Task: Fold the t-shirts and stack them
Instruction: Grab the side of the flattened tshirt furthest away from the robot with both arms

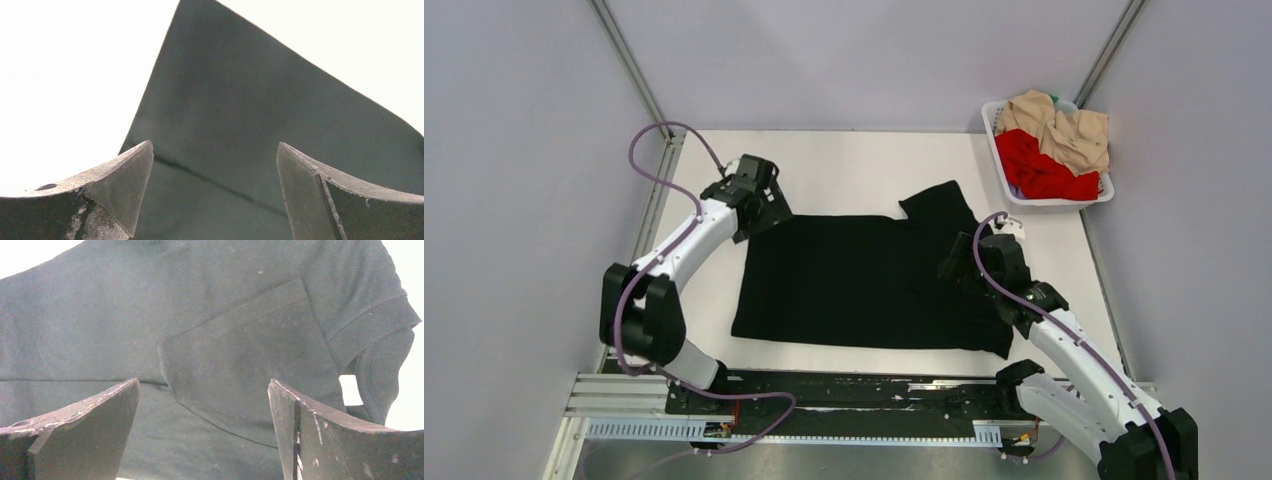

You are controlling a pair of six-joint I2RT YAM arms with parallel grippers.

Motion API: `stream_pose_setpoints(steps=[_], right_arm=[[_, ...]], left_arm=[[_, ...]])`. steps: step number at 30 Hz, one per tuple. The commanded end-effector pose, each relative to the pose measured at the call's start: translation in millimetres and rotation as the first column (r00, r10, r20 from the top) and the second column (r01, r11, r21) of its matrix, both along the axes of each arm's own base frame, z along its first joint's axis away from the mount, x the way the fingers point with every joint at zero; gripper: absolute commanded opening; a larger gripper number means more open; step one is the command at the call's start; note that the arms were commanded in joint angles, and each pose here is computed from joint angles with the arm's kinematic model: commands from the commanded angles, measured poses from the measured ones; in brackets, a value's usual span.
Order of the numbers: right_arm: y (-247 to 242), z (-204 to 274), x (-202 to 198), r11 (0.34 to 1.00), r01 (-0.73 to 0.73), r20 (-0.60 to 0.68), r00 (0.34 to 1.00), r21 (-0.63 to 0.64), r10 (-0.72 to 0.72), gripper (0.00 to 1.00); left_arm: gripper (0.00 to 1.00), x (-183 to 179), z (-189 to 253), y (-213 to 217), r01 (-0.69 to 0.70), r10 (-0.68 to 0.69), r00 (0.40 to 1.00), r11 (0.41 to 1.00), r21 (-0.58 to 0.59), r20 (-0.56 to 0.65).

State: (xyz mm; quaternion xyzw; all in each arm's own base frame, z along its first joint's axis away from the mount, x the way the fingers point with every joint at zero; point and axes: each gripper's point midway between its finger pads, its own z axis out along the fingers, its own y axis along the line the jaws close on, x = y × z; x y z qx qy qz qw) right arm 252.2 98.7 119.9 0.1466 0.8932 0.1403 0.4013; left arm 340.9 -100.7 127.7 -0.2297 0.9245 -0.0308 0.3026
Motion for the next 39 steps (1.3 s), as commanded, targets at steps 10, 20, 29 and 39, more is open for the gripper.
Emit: stream_pose_setpoints(steps=[10,20,29,39], right_arm=[[-12,-5,9,0.998,0.021,0.068,0.998,-0.067,-0.016,1.00],[-8,-12,9,0.997,-0.007,0.035,0.999,-0.071,0.010,1.00],[-8,-11,9,0.998,-0.006,0.038,0.999,-0.070,0.009,1.00],[-8,-11,8,0.998,-0.006,0.042,0.999,-0.063,0.008,1.00]], left_arm=[[0.85,129,-58,81,-0.038,0.085,0.986,0.951,0.305,-0.142],[0.77,146,-100,67,0.015,0.043,0.972,0.969,0.247,-0.232],[0.66,111,-123,55,-0.009,0.061,0.947,0.987,0.162,-0.315],[0.59,87,-125,53,-0.071,0.107,0.947,0.990,0.125,-0.302]])
